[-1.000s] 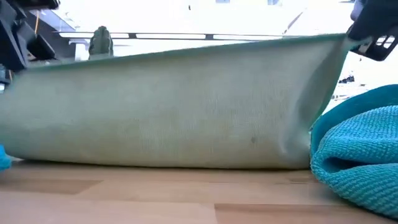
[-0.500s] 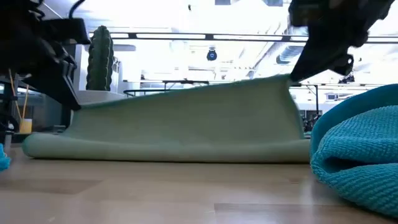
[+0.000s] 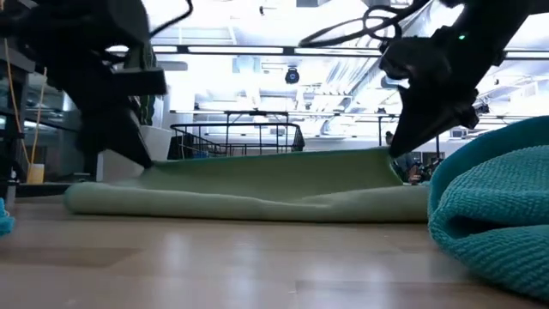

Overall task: Fold microfiber towels
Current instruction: Fold the green microfiber cloth

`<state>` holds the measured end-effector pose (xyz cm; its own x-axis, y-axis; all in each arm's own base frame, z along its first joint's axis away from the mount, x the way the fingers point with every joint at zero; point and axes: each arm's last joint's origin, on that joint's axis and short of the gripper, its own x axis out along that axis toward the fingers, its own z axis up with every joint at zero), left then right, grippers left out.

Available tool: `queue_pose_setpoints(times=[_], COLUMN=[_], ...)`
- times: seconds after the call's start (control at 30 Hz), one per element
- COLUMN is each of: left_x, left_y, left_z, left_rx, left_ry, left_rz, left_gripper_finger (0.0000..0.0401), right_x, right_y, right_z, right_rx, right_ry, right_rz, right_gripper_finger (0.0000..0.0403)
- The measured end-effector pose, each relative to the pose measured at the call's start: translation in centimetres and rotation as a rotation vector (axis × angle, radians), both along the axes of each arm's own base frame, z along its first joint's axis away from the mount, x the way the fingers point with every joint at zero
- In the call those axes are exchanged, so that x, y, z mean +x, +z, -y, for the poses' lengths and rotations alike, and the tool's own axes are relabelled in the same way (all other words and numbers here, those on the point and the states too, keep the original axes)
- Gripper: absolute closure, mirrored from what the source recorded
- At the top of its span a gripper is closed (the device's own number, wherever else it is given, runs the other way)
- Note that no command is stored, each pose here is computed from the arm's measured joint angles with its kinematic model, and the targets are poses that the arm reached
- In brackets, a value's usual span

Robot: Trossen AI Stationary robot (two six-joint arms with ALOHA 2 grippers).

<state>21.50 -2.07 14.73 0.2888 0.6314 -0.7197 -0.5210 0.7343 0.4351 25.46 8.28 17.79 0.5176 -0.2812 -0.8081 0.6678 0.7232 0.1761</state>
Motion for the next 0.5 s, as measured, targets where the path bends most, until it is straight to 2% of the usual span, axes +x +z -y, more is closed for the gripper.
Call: queue_pose_setpoints(times=[0.17,0.33,0.5], left_x=[0.8,1.3,1.4], left_y=[-0.8,-1.2,-0.8], left_z=[-1.4,-1.3,-0.7], left_rx=[-0.024,-0.054,-0.150], left_ry=[0.048,0.026,-0.008], left_rz=[-0.006,0.004,0.035], left_gripper_finger=[0.0401,0.0401,0.0401], right_x=[-0.1,-0.4,-1.2], right_y=[-0.1,0.2,1.1], right_z=[1.1,2.0,2.2], right_rx=[-0.016,0.001,0.042], right_ry=[-0.029,-0.012,0.002], right_rz=[-0.053,-0.102,-0.113], right_gripper_finger=[0.0403,0.0403,0.0403])
